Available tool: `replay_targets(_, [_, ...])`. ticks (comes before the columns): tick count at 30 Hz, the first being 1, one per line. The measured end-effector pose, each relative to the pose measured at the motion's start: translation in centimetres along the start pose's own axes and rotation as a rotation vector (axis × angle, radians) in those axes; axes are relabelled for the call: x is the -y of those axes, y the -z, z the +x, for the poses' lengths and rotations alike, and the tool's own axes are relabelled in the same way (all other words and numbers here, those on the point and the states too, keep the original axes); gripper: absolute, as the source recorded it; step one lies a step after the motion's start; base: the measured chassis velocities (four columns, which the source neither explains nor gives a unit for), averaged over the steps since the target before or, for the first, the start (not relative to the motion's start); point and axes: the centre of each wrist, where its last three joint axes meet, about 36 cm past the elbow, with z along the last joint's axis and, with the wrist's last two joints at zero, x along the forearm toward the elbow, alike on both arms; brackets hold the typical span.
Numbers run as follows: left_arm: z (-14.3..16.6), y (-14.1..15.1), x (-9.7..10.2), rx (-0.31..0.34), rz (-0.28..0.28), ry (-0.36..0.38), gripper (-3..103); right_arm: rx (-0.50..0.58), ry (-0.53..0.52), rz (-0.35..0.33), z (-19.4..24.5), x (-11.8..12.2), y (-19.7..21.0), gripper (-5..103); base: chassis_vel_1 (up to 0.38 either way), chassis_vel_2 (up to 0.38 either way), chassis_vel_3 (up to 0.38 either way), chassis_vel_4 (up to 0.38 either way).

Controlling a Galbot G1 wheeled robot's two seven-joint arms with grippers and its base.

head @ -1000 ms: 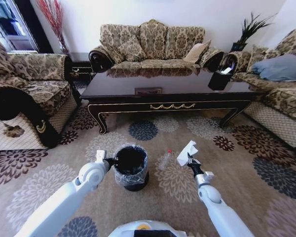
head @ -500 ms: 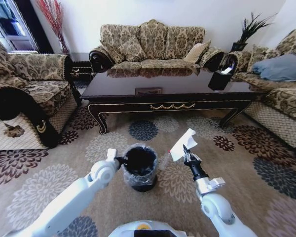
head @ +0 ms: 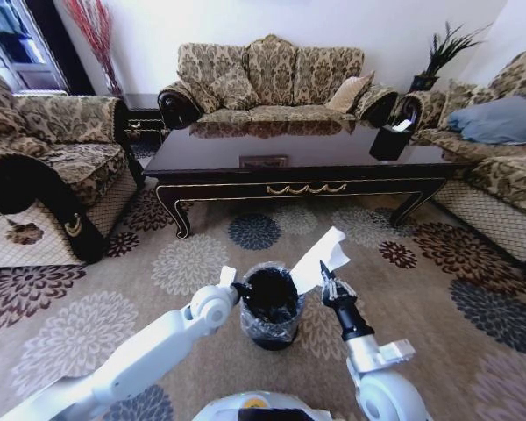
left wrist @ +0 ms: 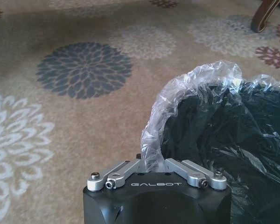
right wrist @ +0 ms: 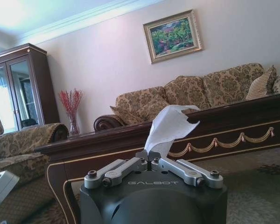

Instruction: Move to the front of the table and pick up the trash from the floor, then place it into the trash bin.

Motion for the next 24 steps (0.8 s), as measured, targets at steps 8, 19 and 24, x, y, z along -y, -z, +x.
replay_targets(8, [0.5, -0.2, 0.2, -0.001, 0.005, -0.012, 3, -0.048, 0.04, 0.043, 1.3, -0.2, -1.9, 8, 0.0, 0.0, 0.0, 0.0])
replay_targets(19, [1.2, -1.0, 0.0, -0.002, 0.01, -0.007, 3, -0.079, 0.057, 0.039, 1.9, -0.7, -2.6, 51, 0.0, 0.0, 0.0, 0.0])
replay_targets(24, [0.9, -1.0, -0.2, -0.003, 0.014, 0.001, 3, -0.089, 0.152, 0.161, 2.2, 0.1, -2.4, 67, 0.0, 0.0, 0.0, 0.0])
